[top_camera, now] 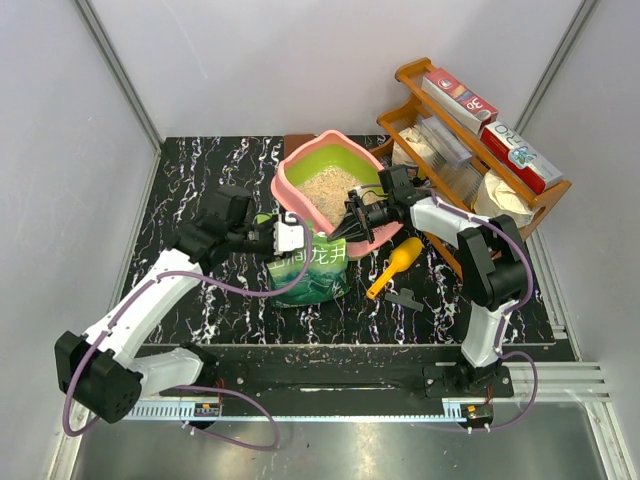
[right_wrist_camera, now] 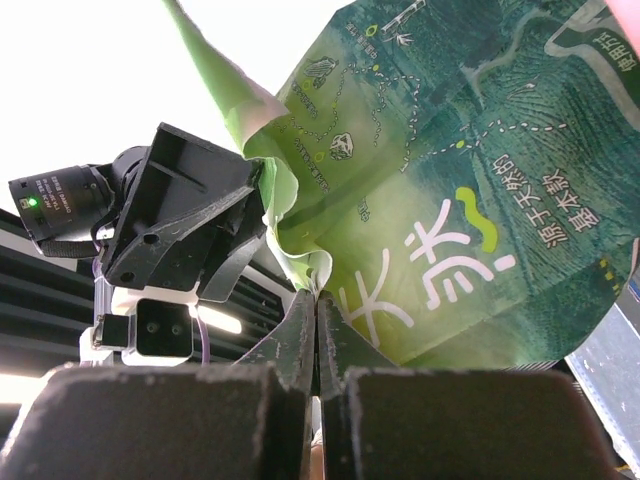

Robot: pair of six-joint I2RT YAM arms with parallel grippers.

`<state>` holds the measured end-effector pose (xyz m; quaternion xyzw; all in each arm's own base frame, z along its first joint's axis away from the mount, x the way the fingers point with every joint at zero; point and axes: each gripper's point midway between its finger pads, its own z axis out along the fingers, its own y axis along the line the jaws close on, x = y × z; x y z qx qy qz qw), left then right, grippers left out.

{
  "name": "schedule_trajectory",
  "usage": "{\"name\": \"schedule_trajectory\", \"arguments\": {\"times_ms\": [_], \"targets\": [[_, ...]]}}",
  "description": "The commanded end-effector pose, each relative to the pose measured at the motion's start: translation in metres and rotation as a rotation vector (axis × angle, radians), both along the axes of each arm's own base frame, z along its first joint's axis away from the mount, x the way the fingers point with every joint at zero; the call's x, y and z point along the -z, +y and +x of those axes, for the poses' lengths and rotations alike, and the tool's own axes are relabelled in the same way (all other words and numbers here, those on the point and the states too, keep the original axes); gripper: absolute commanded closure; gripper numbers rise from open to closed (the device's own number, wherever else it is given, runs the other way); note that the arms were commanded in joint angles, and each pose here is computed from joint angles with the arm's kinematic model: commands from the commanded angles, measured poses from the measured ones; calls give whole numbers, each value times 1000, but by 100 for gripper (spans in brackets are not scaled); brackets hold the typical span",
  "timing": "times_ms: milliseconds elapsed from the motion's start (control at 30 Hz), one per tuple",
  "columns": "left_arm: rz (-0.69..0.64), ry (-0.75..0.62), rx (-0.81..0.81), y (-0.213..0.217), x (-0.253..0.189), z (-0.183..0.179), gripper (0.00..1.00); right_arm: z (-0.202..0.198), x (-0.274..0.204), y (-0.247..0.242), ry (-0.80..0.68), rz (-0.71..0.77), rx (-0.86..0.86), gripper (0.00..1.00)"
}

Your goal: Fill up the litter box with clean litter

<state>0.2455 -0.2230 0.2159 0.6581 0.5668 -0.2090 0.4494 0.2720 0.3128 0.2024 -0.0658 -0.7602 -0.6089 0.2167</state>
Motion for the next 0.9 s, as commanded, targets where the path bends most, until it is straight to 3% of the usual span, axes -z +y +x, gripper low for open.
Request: {"name": "schedule_trajectory", "arguments": {"times_ms": [0, 233, 300, 467, 533, 733, 867], "targets": [[24, -83, 19, -1, -5, 11, 61, 0, -14, -9, 26, 18, 6, 100], [49, -71, 9, 1, 3, 15, 73, 0, -8, -9, 47, 8, 7, 100], [53, -60, 7, 1, 4, 13, 83, 3, -10, -11, 34, 12, 13, 100], [48, -23, -29, 3, 3, 13, 97, 26, -12, -23, -106, 18, 75, 98], [40, -12, -38, 3, 2, 11, 100, 44, -19, -30, -236, 29, 107, 85], [-20, 70, -84, 3, -1, 4, 100, 77, -38, -42, -695, -56, 124, 72], [-80, 131, -128, 4, -5, 5, 100, 70, -59, -50, -1057, -40, 68, 66]]}}
